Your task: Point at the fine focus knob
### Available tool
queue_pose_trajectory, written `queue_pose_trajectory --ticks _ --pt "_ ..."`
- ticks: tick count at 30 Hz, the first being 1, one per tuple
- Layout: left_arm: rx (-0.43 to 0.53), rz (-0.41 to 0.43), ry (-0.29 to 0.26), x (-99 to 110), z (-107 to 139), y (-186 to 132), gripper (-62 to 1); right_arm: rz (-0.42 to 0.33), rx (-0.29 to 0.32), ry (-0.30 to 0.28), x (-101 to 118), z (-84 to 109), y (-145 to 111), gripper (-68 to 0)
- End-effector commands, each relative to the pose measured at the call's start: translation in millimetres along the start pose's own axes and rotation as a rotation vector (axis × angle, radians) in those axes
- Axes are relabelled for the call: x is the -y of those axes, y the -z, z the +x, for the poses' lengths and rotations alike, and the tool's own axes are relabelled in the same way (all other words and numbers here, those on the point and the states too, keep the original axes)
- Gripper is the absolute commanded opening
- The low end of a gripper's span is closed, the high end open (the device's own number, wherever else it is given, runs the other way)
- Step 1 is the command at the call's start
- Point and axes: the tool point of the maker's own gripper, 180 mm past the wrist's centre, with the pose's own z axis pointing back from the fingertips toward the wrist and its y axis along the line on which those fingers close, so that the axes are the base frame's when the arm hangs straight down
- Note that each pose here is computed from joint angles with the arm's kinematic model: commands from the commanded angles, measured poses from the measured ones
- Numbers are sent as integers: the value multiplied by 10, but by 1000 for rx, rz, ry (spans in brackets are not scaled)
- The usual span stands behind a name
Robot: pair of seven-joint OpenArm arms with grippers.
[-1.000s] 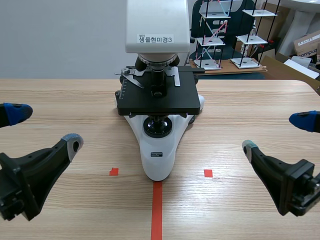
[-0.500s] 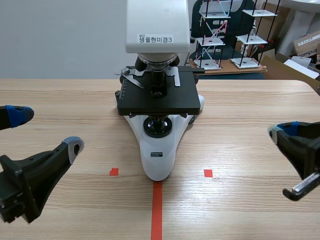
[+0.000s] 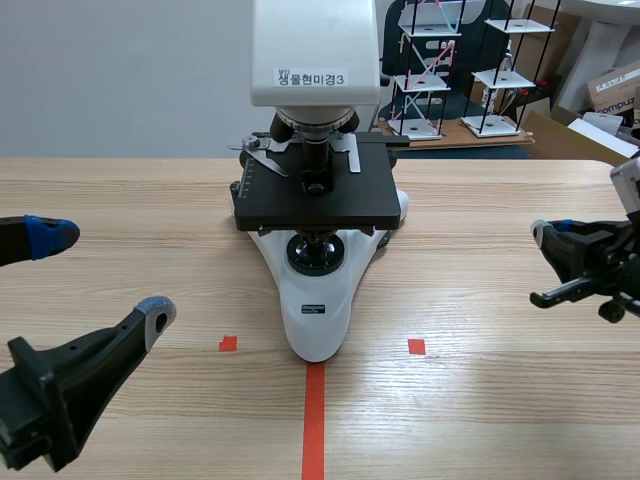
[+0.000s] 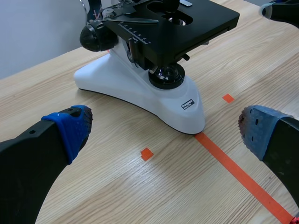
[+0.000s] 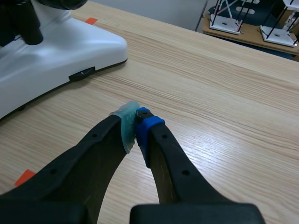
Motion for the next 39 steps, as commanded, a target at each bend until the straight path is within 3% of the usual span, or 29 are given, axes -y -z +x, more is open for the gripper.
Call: queue_pose_trajectory --ticks 1,15,21,32,35,39 --pt "30 -3 -12 20 75 4 14 -2 71 -20 64 227 94 -670" --pt "31 -3 -12 20 76 4 14 33 157 -129 144 492 756 -675" --pt "31 -9 -13 31 76 4 14 95 159 -196 94 572 967 -675" --pt "31 -10 -13 33 76 4 14 200 193 -266 53 788 1096 -675" --pt "31 -10 -13 33 75 4 14 251 182 -287 -37 749 1079 -675" --pt "31 -10 -13 33 75 4 14 262 164 -308 -68 697 1082 -675"
